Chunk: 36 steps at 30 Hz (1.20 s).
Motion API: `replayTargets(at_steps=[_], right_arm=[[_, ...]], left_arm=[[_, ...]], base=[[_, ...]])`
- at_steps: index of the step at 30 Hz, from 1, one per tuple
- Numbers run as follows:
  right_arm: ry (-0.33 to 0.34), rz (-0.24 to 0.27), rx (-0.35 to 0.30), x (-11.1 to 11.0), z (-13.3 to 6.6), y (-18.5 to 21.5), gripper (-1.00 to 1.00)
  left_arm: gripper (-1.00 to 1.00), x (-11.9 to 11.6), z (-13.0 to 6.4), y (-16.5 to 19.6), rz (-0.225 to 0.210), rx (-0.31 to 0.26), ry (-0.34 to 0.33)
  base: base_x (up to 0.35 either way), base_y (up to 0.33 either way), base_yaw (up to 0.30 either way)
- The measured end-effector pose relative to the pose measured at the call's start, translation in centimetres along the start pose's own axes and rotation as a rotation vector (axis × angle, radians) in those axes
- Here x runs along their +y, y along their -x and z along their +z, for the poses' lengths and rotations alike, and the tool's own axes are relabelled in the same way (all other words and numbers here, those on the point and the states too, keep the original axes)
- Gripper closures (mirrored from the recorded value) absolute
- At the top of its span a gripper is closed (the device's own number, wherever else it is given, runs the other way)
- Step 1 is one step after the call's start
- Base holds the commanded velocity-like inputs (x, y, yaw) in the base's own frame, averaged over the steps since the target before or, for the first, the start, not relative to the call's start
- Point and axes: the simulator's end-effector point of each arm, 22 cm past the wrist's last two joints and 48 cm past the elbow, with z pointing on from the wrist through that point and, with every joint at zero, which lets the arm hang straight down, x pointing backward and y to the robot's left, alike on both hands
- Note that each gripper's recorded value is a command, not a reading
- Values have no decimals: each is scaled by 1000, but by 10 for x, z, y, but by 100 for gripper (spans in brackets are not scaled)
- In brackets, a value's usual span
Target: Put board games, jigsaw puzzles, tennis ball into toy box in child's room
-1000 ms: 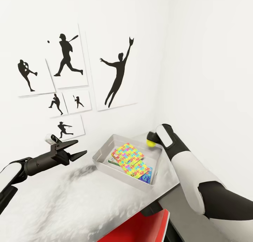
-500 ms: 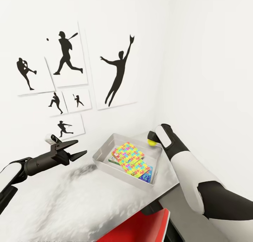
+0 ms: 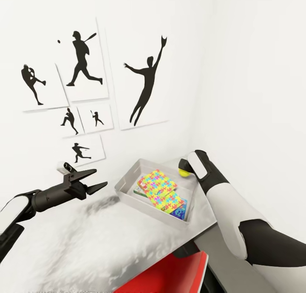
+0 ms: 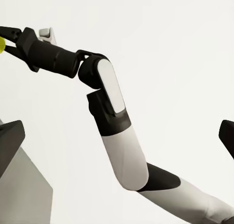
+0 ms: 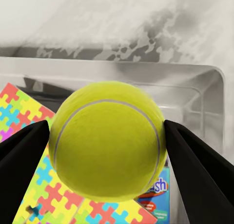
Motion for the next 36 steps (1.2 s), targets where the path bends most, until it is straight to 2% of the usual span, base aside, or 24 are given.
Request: replayTargets(at_steps=[2,3,4,6,9,12,16,31,36], right_arm=[[-1,-1,3,0,2,-2,100],[-2,-1,5,-1,3,-2,100],[-3,0,7,-1,4,-3,100],[-3,-1,10,-1,6,-4,100],[-6,-1,15,-3,9,-6,100],[-10,-1,18,-4,12,-7,100],[-15,-1,23,-7,16,-9,100],[-40,-7,42,-19,30,-17,100],[-98,-33,20,-44,36,-9,100]], left_arm=[[-100,-3,4,3,8,3,-6],[-100,-9,8,9,27,5,-16],[-100,-26,16,23,70,8,-36],[-100,-41,31,35,124,30,-41],[-100,-42,56,31,158,100,-9],[-100,-35,69,30,175,135,37],[-100,-27,74,30,175,147,62],[-100,-4,77,24,141,170,89],[-100,2,77,23,133,172,94]], base=[[0,0,68],[0,0,69],[0,0,69],[0,0,69],[0,0,69],[0,0,69],[0,0,69],[0,0,69],[0,0,69]])
